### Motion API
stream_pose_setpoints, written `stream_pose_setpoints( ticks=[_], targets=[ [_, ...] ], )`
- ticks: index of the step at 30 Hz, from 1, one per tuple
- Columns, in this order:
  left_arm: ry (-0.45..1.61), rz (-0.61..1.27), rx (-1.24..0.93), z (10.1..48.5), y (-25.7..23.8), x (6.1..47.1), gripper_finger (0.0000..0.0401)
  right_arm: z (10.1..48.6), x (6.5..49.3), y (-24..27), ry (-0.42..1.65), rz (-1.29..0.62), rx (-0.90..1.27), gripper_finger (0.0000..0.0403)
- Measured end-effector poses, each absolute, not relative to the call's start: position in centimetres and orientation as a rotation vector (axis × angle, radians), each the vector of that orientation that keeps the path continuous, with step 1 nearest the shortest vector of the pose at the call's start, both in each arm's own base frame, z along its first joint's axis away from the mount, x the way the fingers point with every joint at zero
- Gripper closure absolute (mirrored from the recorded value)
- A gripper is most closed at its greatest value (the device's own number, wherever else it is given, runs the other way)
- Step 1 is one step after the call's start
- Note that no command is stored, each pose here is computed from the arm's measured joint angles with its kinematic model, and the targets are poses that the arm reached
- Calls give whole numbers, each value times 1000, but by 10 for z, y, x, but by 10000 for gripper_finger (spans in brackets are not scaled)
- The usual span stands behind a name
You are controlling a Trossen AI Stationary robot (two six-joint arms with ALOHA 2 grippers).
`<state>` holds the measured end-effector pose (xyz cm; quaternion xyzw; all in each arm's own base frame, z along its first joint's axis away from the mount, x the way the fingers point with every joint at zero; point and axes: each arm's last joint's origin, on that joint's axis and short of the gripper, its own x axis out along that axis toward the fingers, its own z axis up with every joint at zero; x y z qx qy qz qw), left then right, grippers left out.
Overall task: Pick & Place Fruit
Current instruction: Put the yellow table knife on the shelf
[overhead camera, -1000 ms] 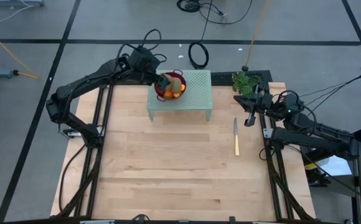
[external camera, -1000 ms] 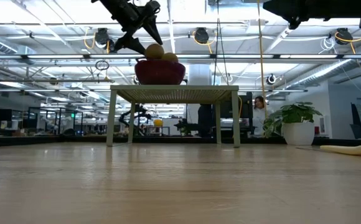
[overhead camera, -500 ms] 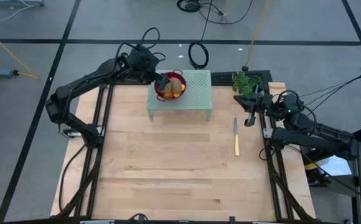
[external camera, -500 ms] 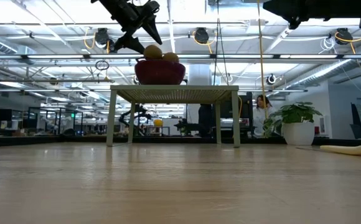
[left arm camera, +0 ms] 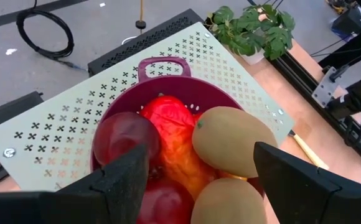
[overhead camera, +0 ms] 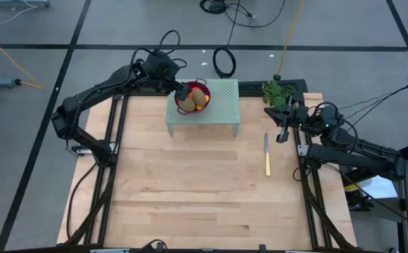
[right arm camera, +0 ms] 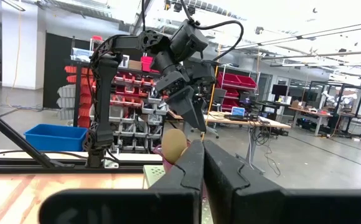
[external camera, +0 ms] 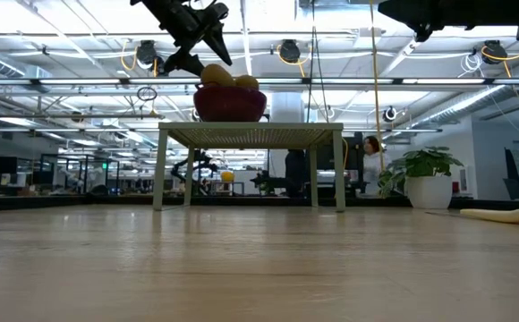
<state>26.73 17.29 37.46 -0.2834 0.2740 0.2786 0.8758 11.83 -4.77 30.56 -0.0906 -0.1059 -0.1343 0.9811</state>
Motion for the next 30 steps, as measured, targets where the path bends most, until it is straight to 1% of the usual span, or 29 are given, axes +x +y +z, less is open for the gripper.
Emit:
stream_pose_setpoints(
  ticks=[5,8,11,15,19,23,30],
  targets=[
    [569,580,-587,376,173,267,119,306,118,-48,-213,-270,-182,403],
    [530,598,-566,387,169,257,119,306,118,-48,-216,-272,-163,403],
    [481,658,-480,404,160,241,119,306,118,-48,-223,-266,-107,403],
    [425,713,-304,426,138,225,119,306,118,-48,-235,-253,-16,403],
    [372,691,-210,443,119,212,119,306,118,-48,-239,-247,18,403],
    [325,648,-175,454,102,201,119,306,118,-48,-238,-248,9,403],
    [292,561,-121,461,81,196,119,306,118,-47,-236,-246,-1,403]
  ],
)
